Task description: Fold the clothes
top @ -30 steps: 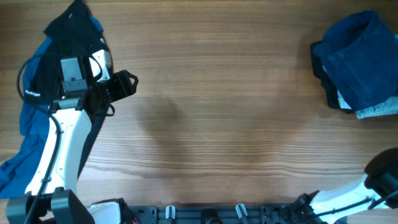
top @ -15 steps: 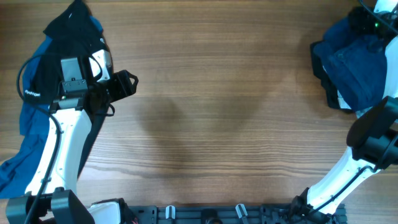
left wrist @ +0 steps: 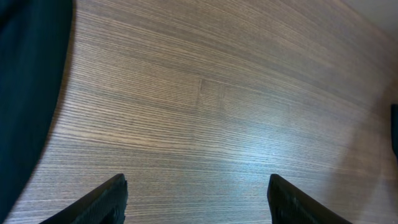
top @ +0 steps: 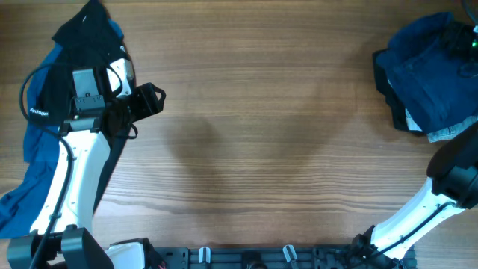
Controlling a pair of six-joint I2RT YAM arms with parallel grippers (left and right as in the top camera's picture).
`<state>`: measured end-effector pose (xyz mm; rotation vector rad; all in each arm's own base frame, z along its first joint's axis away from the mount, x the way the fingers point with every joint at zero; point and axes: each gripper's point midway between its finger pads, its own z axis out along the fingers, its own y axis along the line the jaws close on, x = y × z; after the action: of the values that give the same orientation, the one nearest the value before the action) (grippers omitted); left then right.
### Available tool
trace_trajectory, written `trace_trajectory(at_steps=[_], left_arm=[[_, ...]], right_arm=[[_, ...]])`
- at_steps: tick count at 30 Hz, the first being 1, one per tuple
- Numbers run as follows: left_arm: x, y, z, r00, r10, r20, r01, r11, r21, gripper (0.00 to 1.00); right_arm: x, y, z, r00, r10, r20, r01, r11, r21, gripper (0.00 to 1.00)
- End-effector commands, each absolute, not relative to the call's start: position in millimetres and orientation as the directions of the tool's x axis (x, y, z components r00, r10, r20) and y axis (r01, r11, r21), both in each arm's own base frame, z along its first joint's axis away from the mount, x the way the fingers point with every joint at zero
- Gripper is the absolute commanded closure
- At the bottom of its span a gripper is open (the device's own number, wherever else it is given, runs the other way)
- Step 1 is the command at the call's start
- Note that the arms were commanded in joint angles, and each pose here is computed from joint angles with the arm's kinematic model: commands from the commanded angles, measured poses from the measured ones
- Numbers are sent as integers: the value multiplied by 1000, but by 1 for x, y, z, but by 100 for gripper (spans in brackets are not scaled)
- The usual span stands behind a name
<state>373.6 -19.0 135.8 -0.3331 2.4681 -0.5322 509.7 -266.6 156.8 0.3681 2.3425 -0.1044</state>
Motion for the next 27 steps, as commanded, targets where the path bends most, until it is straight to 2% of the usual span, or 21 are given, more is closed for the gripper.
trace_trajectory(at_steps=[1,4,5,8,13,16,20,24,27], left_arm=[[375,-19,133,-798,-355,-488,-125,888,-442,28],[375,-19,133,-798,-355,-487,-125,888,-442,28],[375,-19,133,-798,-355,-487,-125,888,-442,28],[375,-19,133,-798,-355,-487,-125,888,-442,28],[375,-19,133,-798,-355,-487,-125,888,-442,28],[375,-19,133,-798,-355,-487,-125,888,-443,28],[375,-19,133,-798,-355,-487,-125,888,-443,28],[375,-19,133,-798,-355,-487,-125,888,-443,28],[375,-19,133,-798,-355,-487,-125,888,-442,28]], right_arm=[[505,-259,94,-705,289,-647,308,947,88,9],[503,-259,59,-679,300,-670,323,942,94,10],[501,-260,45,-664,308,-682,338,936,94,5],[489,-269,14,-627,331,-705,414,909,58,1],[479,-269,-7,-614,338,-714,436,899,51,0],[487,-276,26,-554,326,-766,434,898,68,0],[492,-284,120,-412,306,-858,419,900,120,0],[467,-282,209,-313,288,-905,441,888,130,0],[440,-285,235,-292,340,-894,527,837,147,0]])
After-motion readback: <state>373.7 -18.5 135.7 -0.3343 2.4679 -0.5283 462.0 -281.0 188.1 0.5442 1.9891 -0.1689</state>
